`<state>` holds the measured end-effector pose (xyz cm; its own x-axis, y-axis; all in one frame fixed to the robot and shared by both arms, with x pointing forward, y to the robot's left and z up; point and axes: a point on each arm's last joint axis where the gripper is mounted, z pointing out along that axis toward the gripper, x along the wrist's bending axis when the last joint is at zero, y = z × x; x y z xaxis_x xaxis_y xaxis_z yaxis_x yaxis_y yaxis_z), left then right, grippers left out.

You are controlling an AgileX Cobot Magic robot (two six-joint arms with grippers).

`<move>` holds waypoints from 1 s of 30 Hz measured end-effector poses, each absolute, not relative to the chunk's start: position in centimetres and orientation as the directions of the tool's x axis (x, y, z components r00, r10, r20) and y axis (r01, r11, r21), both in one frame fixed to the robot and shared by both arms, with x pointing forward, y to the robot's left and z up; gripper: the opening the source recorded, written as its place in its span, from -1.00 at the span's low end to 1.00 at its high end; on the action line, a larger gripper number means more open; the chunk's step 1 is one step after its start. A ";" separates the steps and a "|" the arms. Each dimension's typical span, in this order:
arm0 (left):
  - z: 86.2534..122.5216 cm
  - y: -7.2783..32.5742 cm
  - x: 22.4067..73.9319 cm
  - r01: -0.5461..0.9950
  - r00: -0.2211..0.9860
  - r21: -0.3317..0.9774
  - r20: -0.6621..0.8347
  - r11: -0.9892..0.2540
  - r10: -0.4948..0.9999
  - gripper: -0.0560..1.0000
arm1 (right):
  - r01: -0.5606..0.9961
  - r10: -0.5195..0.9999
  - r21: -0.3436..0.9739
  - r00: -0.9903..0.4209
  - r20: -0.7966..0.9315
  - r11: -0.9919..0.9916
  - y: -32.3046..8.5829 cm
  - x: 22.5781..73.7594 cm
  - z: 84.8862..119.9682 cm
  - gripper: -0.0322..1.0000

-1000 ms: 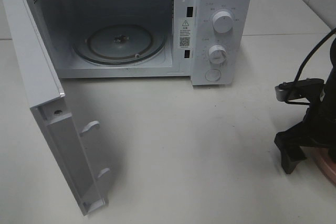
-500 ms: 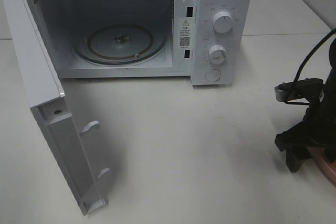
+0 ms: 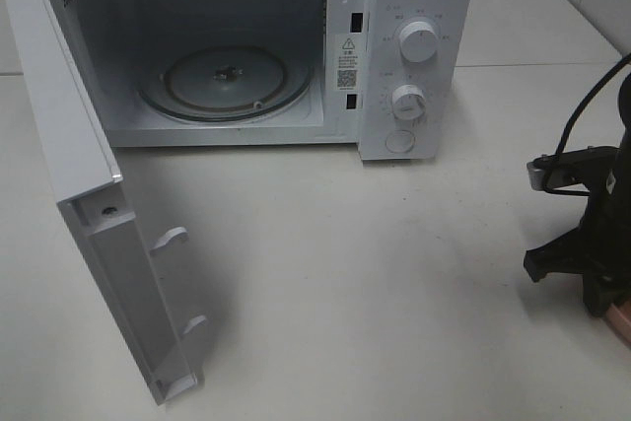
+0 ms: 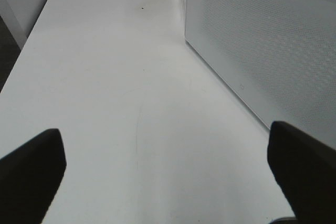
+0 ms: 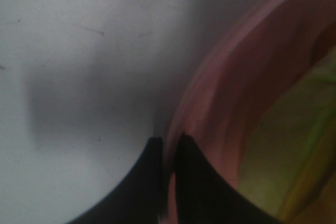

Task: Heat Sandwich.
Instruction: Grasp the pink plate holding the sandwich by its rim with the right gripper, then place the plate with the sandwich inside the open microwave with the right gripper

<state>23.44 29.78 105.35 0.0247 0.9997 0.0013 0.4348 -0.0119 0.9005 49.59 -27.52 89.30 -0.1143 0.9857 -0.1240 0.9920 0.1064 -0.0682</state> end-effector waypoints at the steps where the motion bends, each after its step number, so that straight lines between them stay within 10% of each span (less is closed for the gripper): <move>1: 105.3 29.8 23.4 0.435 0.025 0.900 0.001 -0.012 1.000 0.98 | 0.992 0.986 -0.068 -0.114 -0.124 0.106 -27.5 49.6 89.3 -0.81; 30: 105.3 29.8 23.4 0.435 0.025 0.900 0.001 -0.012 1.000 0.98 | 0.992 0.978 -0.086 -0.109 -0.179 0.095 -27.5 49.4 89.4 -0.84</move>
